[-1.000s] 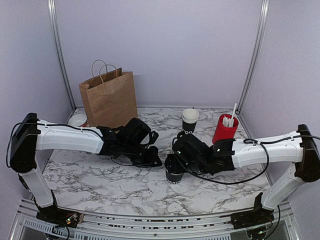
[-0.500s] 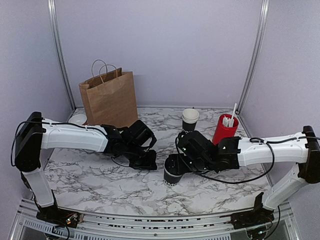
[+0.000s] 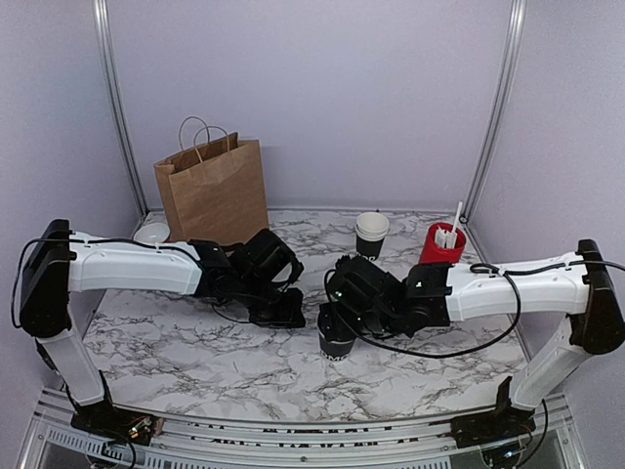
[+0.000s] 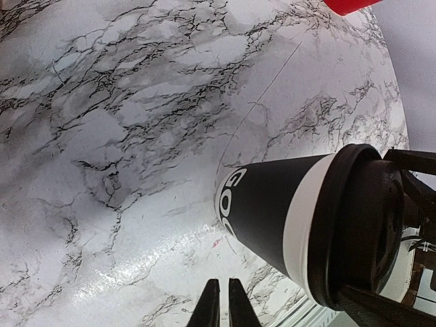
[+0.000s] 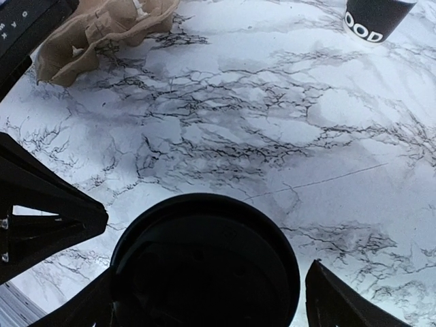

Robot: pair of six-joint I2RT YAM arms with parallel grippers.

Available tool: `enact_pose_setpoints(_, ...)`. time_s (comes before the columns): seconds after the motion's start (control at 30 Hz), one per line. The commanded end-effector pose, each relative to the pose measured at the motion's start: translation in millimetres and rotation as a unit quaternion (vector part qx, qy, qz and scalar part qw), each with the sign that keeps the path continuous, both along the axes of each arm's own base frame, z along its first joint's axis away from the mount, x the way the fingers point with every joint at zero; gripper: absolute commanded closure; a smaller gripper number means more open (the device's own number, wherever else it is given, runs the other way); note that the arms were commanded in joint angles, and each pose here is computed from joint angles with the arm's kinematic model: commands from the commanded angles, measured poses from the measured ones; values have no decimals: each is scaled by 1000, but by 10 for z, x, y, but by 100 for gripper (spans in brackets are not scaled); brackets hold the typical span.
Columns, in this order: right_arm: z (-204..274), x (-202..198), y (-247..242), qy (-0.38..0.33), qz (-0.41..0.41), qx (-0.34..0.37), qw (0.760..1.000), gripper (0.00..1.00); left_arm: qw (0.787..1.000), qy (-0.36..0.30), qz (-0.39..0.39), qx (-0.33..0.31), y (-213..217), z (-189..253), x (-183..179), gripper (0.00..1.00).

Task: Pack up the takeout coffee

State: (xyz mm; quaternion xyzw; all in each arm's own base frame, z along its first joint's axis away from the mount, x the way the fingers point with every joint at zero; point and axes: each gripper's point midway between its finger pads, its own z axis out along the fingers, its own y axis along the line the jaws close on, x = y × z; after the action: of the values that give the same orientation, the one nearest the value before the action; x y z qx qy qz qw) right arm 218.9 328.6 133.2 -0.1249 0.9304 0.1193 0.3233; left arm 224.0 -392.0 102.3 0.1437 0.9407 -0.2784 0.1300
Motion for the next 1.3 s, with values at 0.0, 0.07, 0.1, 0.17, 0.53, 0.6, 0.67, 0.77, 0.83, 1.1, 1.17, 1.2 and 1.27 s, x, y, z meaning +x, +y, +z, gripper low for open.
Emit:
enact_pose_setpoints(0.0, 117, 9, -74, -20, -8, -38, 999, 12, 1000, -12, -1, 4, 98, 94, -4, 93)
enact_pose_setpoints(0.07, 134, -4, -66, -22, -4, -45, 999, 11, 1000, -12, -2, 4, 97, 97, -7, 93)
enact_pose_setpoints(0.1, 151, -12, -51, -24, -1, -47, 999, 12, 1000, -12, -3, 3, 95, 99, -7, 93)
enact_pose_setpoints(0.17, 175, -22, -10, -26, 7, -51, 998, 11, 1000, -13, -3, 2, 95, 108, -8, 93)
enact_pose_setpoints(0.53, 146, -27, 38, -29, 14, -104, 994, 14, 1000, -16, -4, -5, 117, 159, -4, 93)
enact_pose_setpoints(0.6, 151, -31, 61, -30, 16, -109, 993, 15, 1000, -16, -5, -7, 117, 167, -2, 93)
enact_pose_setpoints(0.67, 185, -43, 94, -31, 20, -102, 994, 16, 1000, -17, -5, -10, 116, 178, 4, 93)
enact_pose_setpoints(0.77, 250, -52, 117, -33, 24, -91, 995, 16, 1000, -17, -7, -13, 110, 190, 5, 93)
enact_pose_setpoints(0.83, 279, -51, 114, -35, 25, -89, 995, 16, 1000, -17, -8, -16, 103, 199, 10, 93)
enact_pose_setpoints(1.1, 296, -59, 141, -26, 32, -86, 995, 16, 999, -17, -10, -27, 77, 249, 23, 93)
enact_pose_setpoints(1.17, 305, -56, 153, -20, 37, -78, 996, 17, 999, -16, -13, -32, 60, 270, 13, 93)
enact_pose_setpoints(1.2, 306, -56, 164, -17, 40, -73, 996, 17, 999, -16, -13, -35, 61, 285, 13, 93)
enact_pose_setpoints(1.27, 322, -55, 195, -13, 46, -63, 997, 19, 999, -16, -14, -38, 62, 300, 12, 93)
